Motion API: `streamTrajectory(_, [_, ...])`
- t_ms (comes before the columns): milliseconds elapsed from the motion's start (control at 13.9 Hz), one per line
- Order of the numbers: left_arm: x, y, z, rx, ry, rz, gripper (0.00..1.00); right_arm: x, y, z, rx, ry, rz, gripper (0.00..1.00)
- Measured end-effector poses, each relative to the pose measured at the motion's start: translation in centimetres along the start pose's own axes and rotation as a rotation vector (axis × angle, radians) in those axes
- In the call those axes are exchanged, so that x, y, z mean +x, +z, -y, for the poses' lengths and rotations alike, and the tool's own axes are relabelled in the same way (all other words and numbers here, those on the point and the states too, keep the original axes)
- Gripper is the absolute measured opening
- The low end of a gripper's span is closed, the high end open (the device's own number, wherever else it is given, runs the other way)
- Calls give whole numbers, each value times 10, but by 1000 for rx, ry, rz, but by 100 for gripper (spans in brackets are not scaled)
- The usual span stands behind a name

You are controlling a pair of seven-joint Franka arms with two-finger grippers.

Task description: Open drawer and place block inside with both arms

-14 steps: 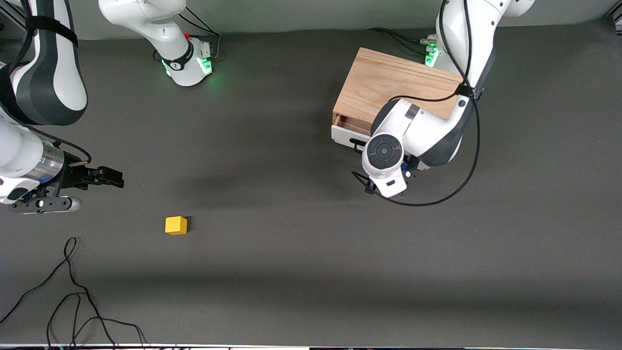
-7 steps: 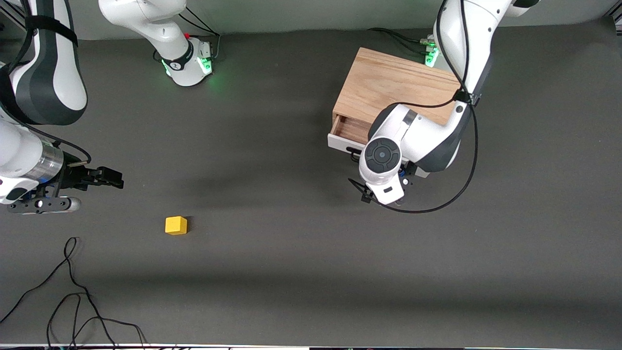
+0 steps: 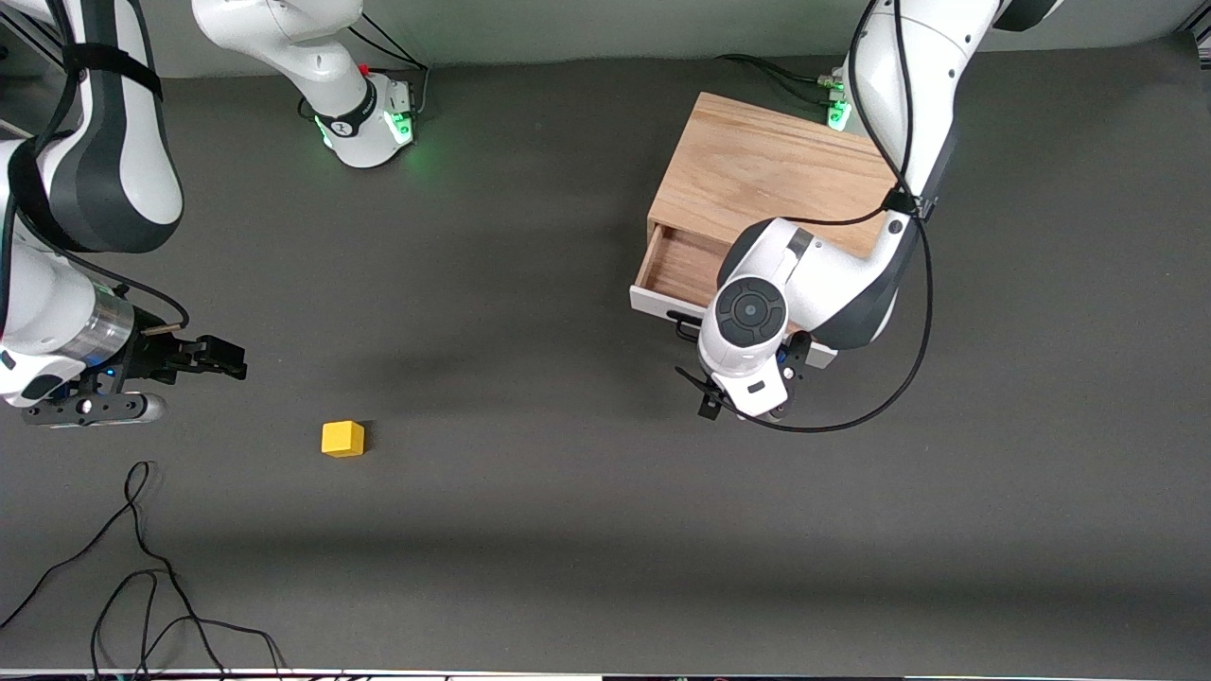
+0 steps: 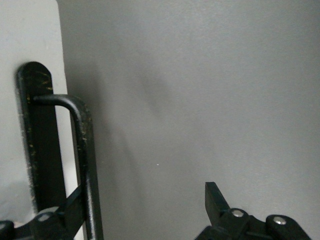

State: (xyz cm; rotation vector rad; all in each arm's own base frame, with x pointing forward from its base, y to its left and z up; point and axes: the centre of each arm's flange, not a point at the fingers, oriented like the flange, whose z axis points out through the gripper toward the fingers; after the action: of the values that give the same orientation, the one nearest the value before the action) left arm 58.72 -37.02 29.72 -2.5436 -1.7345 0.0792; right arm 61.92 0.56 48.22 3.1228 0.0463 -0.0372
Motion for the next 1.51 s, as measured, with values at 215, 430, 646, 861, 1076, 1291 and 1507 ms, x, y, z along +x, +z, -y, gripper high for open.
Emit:
streamTrajectory(215, [1,-6,-8,-45,0,3,100,0,1,-1,0,1,2,100])
streamTrajectory(430, [1,-10,-26,-120,2,8,100,0,2,-1,-1,1,3,100])
streamTrajectory(646, [1,-8,-28,-122,4,5,100,0,2,-1,-1,-18,3,100])
streamTrajectory(861, [1,-13,-33,-163,11,1,100,0,2,-4,-1,-19,3,100])
streamTrajectory(1076, [0,-38,-47,-261,27,2,100,0,2,-4,-1,-20,3,100])
streamTrajectory(1291, [13,-71,-55,-303,82,-24,100,0,2,-4,-1,-21,3,100])
streamTrajectory(1507, [61,-128,-44,-260,216,-74,100,3,11,-3,-4,-21,10,100])
